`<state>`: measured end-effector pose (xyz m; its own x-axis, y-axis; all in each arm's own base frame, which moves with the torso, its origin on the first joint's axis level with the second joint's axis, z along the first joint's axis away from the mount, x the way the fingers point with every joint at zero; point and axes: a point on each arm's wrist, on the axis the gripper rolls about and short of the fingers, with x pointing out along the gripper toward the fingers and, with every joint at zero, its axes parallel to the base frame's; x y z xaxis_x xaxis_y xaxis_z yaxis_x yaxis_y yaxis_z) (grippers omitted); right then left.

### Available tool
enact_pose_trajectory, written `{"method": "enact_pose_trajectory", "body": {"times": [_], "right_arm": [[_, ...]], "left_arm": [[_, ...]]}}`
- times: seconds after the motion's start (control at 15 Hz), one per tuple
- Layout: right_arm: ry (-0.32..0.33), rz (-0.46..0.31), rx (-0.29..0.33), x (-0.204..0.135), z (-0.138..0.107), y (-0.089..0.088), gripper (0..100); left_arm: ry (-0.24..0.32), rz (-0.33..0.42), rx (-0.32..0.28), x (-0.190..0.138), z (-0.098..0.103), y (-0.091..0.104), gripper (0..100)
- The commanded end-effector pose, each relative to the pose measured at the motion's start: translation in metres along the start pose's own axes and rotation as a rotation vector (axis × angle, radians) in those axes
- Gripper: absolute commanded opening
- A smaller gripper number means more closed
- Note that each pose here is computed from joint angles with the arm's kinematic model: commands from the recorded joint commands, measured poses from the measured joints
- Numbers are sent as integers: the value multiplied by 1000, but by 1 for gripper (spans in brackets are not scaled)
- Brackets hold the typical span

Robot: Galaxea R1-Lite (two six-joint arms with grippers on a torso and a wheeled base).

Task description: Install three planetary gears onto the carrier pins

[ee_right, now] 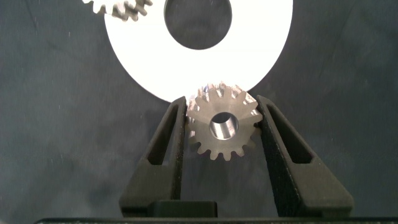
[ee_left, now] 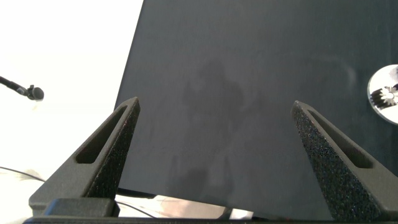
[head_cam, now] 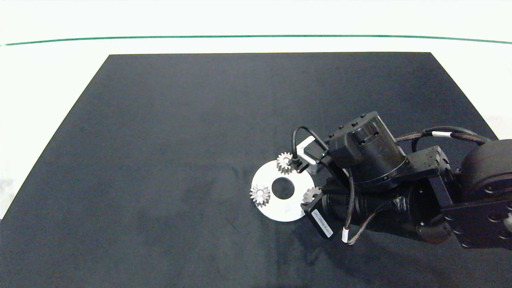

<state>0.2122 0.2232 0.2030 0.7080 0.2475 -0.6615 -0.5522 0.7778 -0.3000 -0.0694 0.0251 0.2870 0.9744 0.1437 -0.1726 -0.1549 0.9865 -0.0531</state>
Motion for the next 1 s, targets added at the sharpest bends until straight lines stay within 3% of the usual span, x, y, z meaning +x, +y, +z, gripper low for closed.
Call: {"method": "enact_pose_trajectory", "body": {"times": [0.07, 1.0], "right_arm": [[0, 1, -1, 2, 2, 1, 4], [-18, 4, 5, 12, 5, 5, 4]], "left_arm": [[0, 2, -1, -1, 0, 0, 100], [-7, 1, -4, -3, -1, 1, 100]]}}
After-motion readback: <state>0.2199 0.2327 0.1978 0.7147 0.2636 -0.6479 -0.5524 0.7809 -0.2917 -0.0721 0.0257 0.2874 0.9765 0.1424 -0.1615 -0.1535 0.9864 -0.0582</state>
